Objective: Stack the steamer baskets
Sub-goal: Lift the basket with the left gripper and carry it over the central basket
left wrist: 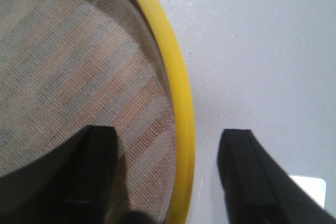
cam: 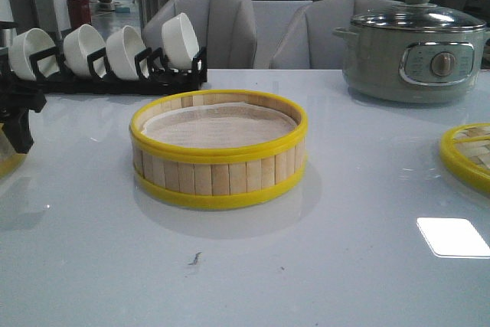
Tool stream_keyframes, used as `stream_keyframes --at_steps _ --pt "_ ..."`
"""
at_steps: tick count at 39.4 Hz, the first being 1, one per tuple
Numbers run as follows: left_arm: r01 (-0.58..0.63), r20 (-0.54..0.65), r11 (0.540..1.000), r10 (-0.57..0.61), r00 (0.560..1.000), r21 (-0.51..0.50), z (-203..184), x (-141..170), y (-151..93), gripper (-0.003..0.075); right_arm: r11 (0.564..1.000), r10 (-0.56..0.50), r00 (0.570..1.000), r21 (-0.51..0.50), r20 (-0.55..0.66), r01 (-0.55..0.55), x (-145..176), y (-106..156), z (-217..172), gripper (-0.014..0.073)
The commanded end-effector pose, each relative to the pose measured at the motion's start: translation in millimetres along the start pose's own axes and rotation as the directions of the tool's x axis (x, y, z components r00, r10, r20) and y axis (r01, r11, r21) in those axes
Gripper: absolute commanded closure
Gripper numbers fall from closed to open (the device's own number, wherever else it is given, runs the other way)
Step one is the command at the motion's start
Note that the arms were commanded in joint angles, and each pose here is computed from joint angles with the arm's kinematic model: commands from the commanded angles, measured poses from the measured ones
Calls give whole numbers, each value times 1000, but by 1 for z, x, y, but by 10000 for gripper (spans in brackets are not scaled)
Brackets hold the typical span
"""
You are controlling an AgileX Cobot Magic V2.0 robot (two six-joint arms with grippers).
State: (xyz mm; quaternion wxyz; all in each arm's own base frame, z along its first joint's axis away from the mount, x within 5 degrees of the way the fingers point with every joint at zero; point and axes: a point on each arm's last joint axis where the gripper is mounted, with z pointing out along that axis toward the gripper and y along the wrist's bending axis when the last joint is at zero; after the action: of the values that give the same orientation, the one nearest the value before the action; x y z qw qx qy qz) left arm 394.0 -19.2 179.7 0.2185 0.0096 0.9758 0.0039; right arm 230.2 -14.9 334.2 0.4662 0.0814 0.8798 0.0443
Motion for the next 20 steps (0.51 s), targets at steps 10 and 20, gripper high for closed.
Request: stream_keyframes --at_steps 10,20 --pt "19 142 998 -26 990 51 -52 -40 -15 631 1000 -4 993 -5 119 4 -18 2 -11 305" --pt "-115 260 986 80 962 122 -98 -69 -77 631 1000 -4 993 -5 119 4 -18 2 -11 305"
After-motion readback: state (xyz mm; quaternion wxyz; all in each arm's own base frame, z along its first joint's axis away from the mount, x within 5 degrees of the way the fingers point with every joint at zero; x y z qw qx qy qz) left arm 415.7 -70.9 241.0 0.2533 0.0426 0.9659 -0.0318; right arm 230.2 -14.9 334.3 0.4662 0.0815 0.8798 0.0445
